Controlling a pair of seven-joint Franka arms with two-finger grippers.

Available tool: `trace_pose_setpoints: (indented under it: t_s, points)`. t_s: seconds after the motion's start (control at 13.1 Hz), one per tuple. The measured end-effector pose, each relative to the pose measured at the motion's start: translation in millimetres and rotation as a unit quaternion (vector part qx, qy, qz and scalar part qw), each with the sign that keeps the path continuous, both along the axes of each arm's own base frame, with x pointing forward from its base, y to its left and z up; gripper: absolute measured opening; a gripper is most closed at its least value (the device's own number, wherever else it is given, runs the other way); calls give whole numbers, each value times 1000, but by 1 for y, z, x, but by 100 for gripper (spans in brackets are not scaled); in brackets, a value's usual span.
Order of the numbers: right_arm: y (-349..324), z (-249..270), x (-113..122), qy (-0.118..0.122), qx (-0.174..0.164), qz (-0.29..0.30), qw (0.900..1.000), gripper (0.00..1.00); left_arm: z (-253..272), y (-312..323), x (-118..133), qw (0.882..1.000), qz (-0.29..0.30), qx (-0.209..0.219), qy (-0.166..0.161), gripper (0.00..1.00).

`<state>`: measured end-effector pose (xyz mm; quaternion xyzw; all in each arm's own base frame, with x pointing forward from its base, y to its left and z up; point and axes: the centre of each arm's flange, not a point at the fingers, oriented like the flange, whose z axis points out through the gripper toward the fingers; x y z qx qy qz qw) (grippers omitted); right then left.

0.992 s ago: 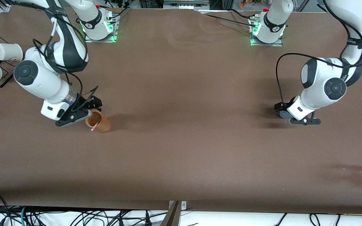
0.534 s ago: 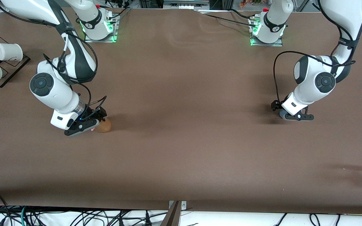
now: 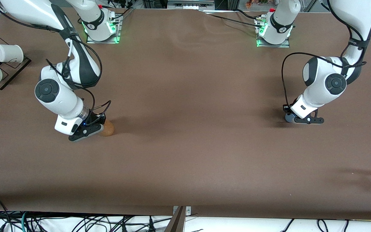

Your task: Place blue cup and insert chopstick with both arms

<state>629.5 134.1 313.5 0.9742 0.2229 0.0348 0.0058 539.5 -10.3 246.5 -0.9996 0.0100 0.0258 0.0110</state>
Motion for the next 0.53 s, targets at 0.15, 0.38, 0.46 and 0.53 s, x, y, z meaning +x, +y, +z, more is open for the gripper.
trace_pose_setpoints:
  t_s: [0.15,0.38,0.46,0.53]
  points:
    - [-1,4,3,-4,1,-1,1000,7,17,-12,12,1000,-5,-2,-9,5]
    - [-2,22,12,-9,0,-4,1000,7,60,-103,34,999,41,-18,-25,5]
    - [-2,36,16,-5,-3,-6,1000,7,72,-151,35,997,65,-23,-27,5]
    - [-3,55,21,2,-8,-8,1000,7,81,-199,34,996,86,-26,-25,5]
